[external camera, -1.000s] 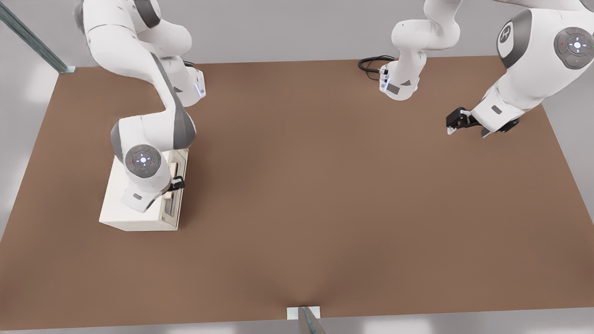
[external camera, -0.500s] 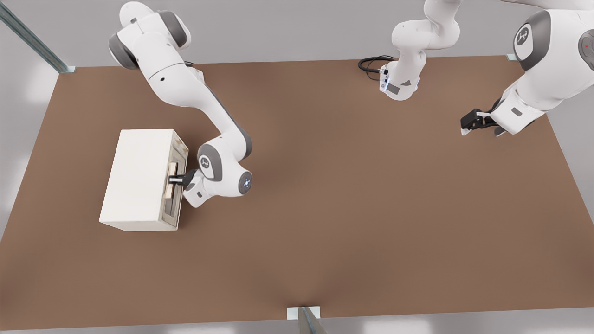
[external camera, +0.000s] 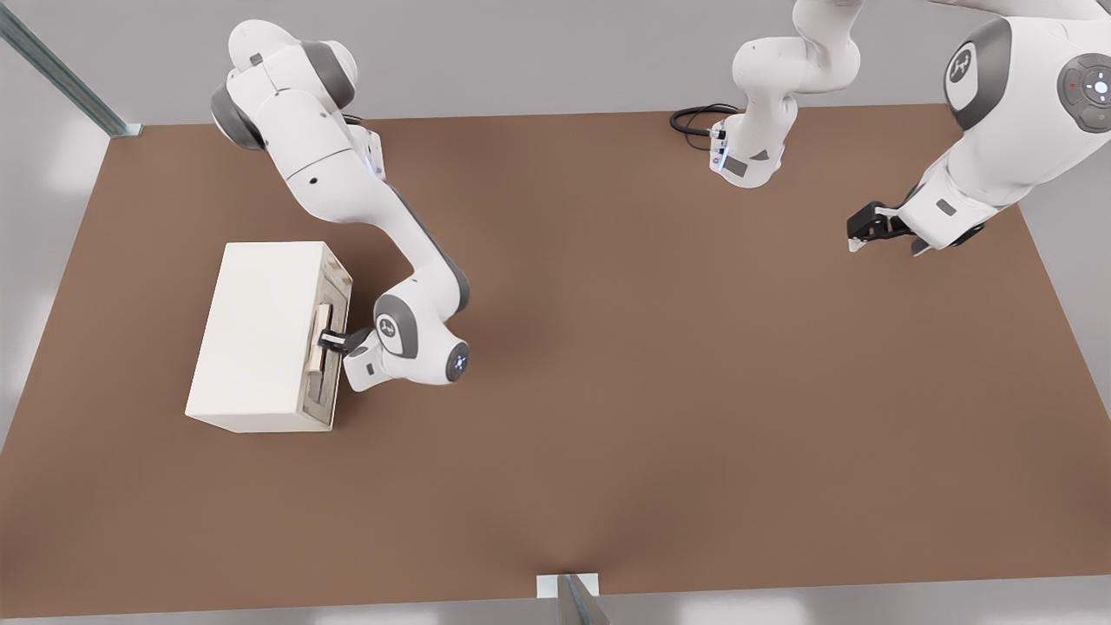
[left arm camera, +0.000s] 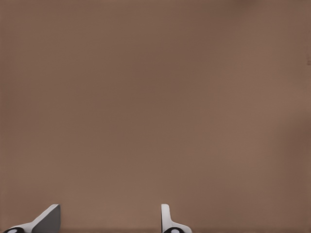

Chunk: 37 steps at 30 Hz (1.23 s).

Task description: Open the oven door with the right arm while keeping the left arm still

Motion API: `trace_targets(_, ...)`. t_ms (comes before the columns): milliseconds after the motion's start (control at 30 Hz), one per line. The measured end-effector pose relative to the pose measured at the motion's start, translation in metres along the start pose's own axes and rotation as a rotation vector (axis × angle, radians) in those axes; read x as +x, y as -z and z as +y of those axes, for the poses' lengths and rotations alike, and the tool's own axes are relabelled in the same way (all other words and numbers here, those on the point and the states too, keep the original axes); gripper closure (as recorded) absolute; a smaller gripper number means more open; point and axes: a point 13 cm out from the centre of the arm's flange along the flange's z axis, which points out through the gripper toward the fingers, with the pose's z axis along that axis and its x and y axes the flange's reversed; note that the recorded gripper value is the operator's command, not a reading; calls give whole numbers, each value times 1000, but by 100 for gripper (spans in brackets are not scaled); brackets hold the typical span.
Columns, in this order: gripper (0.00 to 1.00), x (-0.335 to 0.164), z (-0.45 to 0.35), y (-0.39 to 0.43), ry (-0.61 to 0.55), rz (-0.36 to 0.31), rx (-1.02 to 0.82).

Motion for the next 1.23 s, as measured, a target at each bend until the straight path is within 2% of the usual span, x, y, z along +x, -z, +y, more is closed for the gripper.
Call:
trace_targets(233,79,1,2,5,-74,-1,-10)
trace_targets(400,79,12,72,87,-96,-46,-119)
trace_targets(433,74,12,79,108,-114,-43,-177)
trace_targets(467,0,9,77,123,-132,-10,-255)
trace_targets(533,0,-5,45,128,-161,102,-420)
trace_targets(567,0,-17,13,130,-179,138,-508)
trace_targets(633,0,-37,-72,127,-217,175,-694)
trace_targets(700,0,-37,-160,79,-254,224,-848)
trace_targets(833,0,-37,-238,45,-269,157,-1024)
trace_targets(1067,0,-45,-248,54,-122,-31,-1116)
trace_targets(1233,0,-54,-249,58,-34,-138,-1124)
